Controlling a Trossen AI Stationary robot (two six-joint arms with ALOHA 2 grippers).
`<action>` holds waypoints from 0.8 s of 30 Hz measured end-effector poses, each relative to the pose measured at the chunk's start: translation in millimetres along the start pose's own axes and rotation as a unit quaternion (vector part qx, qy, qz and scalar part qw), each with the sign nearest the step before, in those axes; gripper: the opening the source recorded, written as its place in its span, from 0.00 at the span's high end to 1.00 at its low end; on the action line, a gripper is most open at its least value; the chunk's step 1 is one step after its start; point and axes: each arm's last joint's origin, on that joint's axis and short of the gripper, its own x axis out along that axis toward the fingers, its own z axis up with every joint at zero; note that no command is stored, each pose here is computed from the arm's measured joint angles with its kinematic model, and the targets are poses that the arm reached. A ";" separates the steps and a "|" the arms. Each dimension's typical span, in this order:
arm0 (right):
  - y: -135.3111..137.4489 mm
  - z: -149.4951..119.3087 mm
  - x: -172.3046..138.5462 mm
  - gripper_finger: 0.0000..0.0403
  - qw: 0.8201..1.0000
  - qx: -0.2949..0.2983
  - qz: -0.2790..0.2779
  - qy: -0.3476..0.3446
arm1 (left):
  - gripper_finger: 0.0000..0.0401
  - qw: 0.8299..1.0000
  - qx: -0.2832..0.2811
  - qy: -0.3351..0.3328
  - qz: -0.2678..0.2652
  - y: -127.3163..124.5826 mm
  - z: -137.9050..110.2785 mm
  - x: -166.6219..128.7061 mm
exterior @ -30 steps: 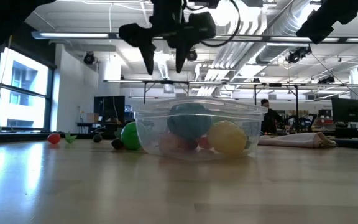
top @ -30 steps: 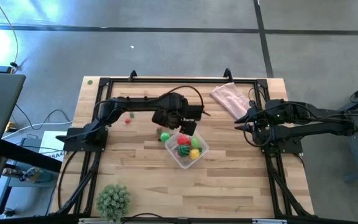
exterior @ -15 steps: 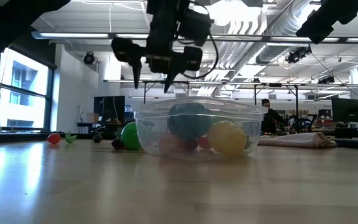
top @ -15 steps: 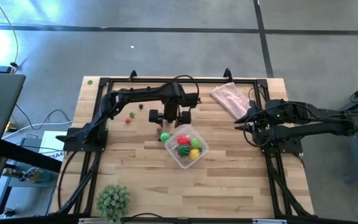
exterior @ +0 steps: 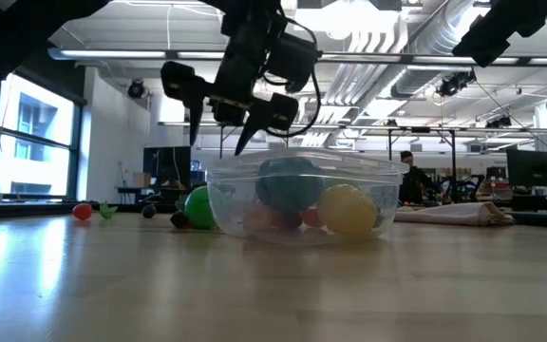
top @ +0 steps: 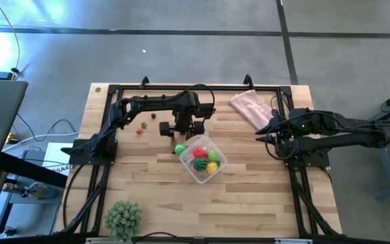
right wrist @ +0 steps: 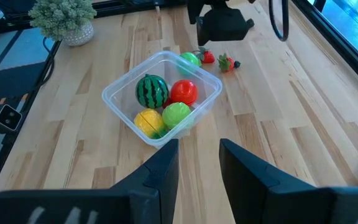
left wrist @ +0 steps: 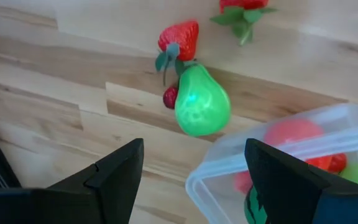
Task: Pick and placing Produce into tupperware
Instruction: Put the green pear into the transparent container
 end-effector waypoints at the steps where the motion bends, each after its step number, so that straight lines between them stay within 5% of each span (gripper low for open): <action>1: 0.0 0.0 0.1 0.74 1.000 0.000 0.000 0.000 | 0.33 1.000 0.000 -0.003 0.000 0.0 0.2 0.0; 13: 0.0 0.0 0.0 0.74 1.000 0.000 0.000 0.000 | 0.33 0.998 0.010 0.060 0.023 25.3 11.1 22.5; 19: 0.0 0.0 0.1 0.74 1.000 0.000 0.000 0.000 | 0.33 0.998 -0.007 0.033 -0.055 20.1 6.6 25.7; 24: 0.0 0.0 0.0 0.74 1.000 0.000 0.000 0.000 | 0.33 0.997 -0.012 0.014 -0.070 16.0 4.7 31.5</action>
